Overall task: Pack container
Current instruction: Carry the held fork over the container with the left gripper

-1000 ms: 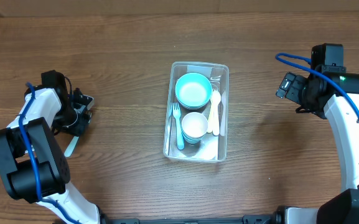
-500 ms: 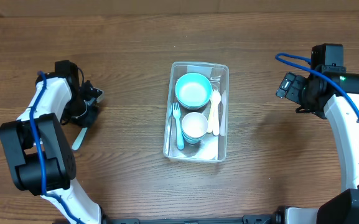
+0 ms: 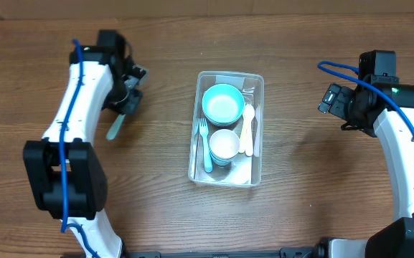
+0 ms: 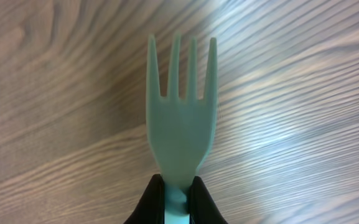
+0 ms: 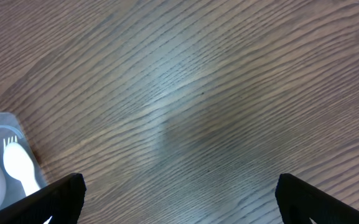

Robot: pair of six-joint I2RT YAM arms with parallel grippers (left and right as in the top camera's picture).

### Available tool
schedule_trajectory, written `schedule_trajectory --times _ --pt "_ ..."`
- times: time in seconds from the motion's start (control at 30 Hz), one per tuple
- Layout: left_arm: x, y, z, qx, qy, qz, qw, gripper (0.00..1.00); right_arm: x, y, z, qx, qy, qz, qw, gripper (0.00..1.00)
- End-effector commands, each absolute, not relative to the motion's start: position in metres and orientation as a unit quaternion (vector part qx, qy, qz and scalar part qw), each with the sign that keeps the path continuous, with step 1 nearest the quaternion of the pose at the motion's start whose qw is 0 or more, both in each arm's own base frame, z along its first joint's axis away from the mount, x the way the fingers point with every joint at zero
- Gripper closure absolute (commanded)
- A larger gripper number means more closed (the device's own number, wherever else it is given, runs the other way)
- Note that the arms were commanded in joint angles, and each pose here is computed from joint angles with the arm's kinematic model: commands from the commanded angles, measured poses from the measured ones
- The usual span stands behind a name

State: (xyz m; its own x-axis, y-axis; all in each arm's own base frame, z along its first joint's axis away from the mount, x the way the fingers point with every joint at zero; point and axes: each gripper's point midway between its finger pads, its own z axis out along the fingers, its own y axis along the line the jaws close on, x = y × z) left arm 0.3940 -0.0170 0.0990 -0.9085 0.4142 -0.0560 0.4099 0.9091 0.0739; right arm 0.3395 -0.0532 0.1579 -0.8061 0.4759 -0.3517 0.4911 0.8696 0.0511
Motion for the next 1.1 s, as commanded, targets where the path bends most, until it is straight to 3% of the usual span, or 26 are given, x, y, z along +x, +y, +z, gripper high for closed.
schedule_trajectory --times 0.0,0.27,0.47,0.8,1.07 --pt "0.407 -0.062 0.124 0.193 0.979 0.018 0.069 0.96 0.343 -0.055 0.173 0.254 0.946 -0.021 0.203 0.00" --pt "0.387 -0.155 0.163 0.186 0.978 -0.044 0.083 0.96 0.343 -0.055 0.173 0.254 0.946 -0.021 0.203 0.00" --pt "0.363 -0.202 0.170 0.109 0.985 -0.120 0.052 0.96 0.343 -0.055 0.173 0.254 0.946 -0.021 0.203 0.00" --pt "0.330 -0.242 0.170 0.085 0.988 -0.130 0.018 0.95 0.343 -0.055 0.173 0.254 0.946 -0.021 0.203 0.00" --pt "0.317 -0.242 0.163 0.067 0.996 -0.046 0.035 0.95 0.343 -0.055 0.173 0.254 0.946 -0.021 0.203 0.00"
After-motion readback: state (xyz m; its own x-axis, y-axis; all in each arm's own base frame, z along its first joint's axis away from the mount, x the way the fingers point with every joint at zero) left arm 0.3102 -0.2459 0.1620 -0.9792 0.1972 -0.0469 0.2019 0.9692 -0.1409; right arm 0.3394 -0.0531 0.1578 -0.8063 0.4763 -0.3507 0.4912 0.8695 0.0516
